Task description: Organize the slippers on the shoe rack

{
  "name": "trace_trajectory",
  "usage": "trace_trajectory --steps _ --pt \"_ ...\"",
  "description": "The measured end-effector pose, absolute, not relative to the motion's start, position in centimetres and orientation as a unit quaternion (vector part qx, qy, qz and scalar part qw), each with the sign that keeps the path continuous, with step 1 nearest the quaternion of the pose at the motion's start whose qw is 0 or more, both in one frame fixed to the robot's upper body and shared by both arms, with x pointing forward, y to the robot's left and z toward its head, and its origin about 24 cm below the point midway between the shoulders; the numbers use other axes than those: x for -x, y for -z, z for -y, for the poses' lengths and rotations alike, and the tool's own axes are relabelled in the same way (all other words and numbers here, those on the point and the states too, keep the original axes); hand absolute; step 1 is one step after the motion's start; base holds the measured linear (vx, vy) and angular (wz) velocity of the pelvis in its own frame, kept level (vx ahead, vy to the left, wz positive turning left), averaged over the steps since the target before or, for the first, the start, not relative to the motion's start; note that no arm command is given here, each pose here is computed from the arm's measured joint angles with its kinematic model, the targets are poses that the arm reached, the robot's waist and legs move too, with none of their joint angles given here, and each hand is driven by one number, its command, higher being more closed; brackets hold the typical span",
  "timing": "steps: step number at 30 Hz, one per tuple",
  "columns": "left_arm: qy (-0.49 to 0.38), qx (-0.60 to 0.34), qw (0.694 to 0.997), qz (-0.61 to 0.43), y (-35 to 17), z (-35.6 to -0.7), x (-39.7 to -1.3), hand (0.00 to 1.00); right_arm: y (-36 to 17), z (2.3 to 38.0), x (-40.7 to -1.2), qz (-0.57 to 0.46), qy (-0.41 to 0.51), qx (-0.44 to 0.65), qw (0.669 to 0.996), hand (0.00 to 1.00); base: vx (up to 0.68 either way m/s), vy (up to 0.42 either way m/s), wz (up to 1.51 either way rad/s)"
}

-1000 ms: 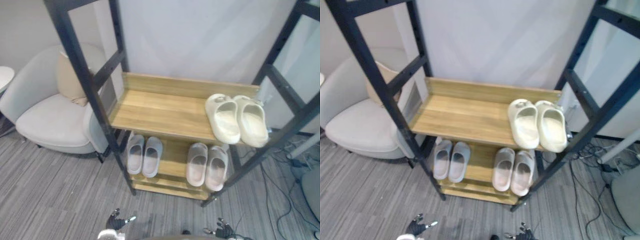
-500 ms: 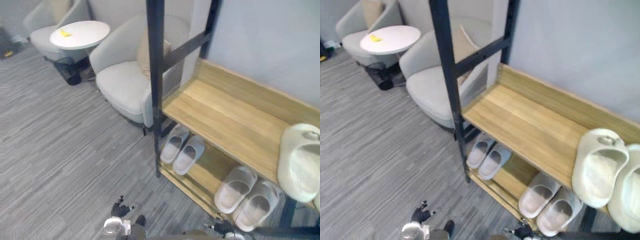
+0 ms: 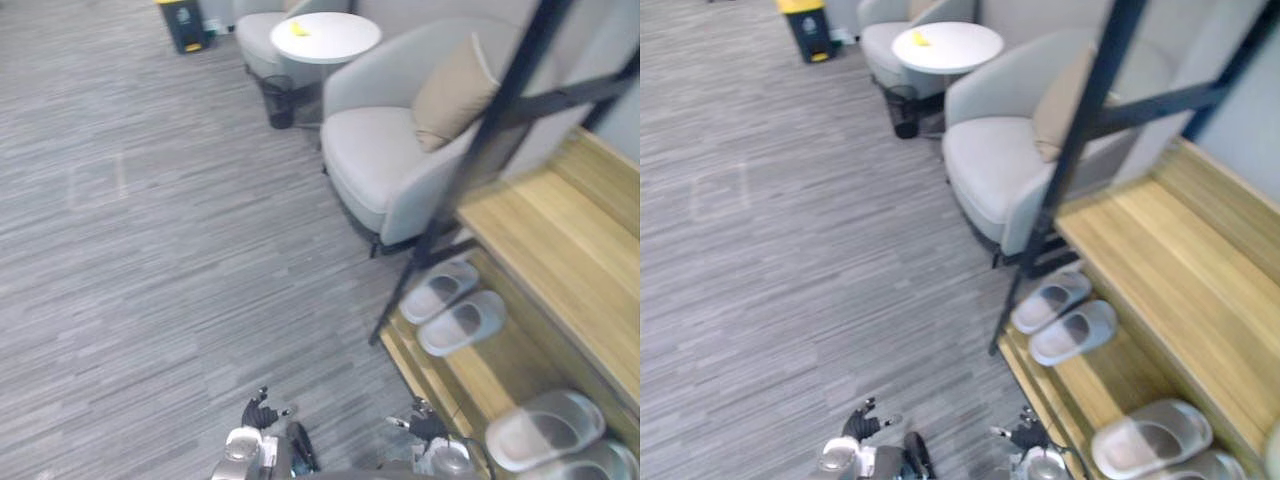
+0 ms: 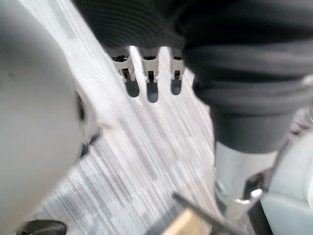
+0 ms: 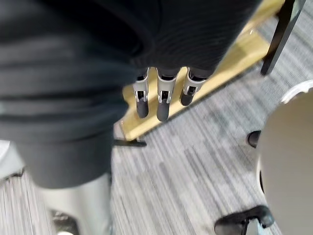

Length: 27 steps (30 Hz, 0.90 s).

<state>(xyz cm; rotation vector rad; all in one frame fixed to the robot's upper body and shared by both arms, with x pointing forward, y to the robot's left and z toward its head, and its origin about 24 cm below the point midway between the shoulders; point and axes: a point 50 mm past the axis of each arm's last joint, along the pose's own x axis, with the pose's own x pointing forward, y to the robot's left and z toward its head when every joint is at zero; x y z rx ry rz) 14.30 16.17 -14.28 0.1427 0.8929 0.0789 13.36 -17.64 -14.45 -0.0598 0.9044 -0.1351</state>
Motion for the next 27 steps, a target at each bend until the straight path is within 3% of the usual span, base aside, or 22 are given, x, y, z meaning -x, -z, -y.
trace_trajectory --steps 9,17,27 --pt "-0.048 -0.084 0.889 -0.448 14.6 -17.6 -13.5 0.00 14.4 16.9 -14.3 -0.434 0.046 0.025 0.899 0.00 0.17 0.085 0.41" --pt "-0.059 -0.075 0.885 -0.456 14.8 -17.8 -13.4 0.00 14.1 17.5 -14.6 -0.426 0.058 0.020 0.903 0.00 0.43 -0.111 1.00" --pt "-0.117 0.016 0.907 -0.405 13.4 -16.3 -15.5 0.00 13.1 16.4 -15.5 -0.389 0.043 0.014 0.920 0.00 0.48 -0.154 0.47"
